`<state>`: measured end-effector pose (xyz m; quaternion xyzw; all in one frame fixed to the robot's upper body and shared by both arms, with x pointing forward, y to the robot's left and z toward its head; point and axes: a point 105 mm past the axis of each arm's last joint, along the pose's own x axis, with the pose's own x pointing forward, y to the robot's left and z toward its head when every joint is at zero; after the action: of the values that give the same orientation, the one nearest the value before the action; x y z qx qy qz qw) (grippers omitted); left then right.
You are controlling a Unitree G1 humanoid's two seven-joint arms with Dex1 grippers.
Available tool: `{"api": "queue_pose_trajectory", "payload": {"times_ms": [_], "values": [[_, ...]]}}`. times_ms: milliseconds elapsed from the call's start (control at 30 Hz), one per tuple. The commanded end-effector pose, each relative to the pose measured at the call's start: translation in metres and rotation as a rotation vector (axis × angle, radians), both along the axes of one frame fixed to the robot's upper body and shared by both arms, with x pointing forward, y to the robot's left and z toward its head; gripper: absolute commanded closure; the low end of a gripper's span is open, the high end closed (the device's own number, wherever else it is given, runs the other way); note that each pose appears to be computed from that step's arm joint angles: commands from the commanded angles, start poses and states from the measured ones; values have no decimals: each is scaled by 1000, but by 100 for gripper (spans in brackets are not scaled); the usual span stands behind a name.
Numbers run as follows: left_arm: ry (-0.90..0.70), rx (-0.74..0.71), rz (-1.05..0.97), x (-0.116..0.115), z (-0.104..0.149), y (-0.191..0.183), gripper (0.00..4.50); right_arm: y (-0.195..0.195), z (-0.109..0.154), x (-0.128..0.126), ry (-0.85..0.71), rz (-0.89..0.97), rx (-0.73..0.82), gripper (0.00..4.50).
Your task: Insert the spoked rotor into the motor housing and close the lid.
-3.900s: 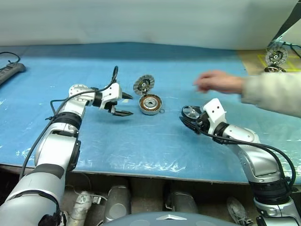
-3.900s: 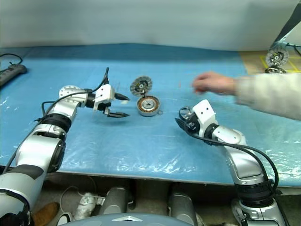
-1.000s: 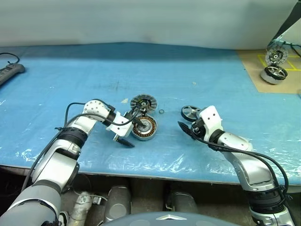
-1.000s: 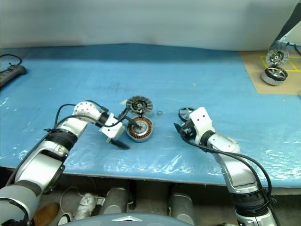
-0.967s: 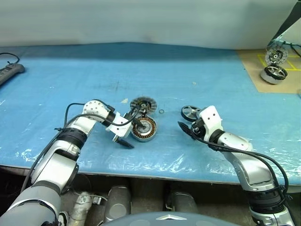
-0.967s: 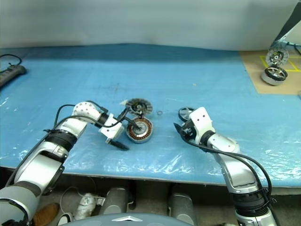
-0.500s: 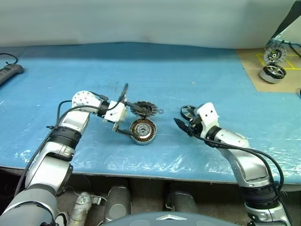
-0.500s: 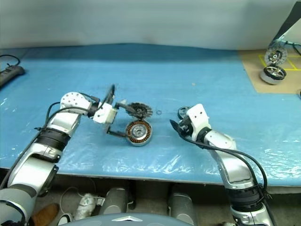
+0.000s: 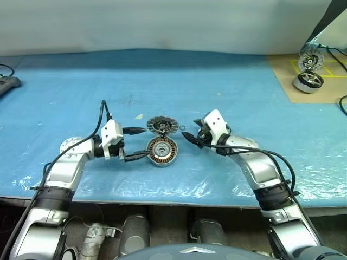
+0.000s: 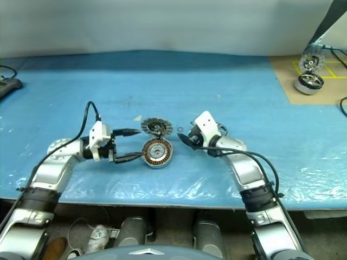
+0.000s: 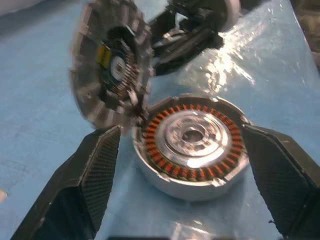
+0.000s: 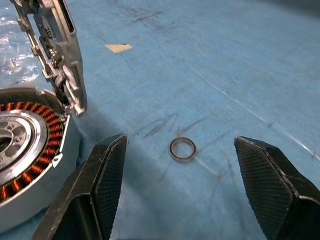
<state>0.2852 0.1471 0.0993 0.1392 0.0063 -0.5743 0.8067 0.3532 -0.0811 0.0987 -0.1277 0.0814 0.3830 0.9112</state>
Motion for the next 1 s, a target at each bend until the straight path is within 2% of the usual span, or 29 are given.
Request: {"api": "queue_pose_trajectory", "payload": {"times_ms": [33, 133, 333, 667, 767, 1000], "values": [[-13, -15, 39, -8, -6, 8, 39, 10, 4, 8, -45, 27, 1, 86], [-1, -21, 72, -16, -20, 15, 39, 14, -1, 13, -28, 35, 12, 86], [-15, -22, 93, -25, -37, 19, 39, 11, -27, 23, 64, -4, 34, 86], [-46, -25, 86, -29, -39, 20, 39, 6, -54, 23, 159, -73, 52, 86], [-35, -13, 59, -31, -38, 27, 34, 6, -56, 19, 151, -70, 41, 148], [-32, 6, 42, -27, -39, 35, 34, 10, -48, 13, 117, -53, 33, 392]]}}
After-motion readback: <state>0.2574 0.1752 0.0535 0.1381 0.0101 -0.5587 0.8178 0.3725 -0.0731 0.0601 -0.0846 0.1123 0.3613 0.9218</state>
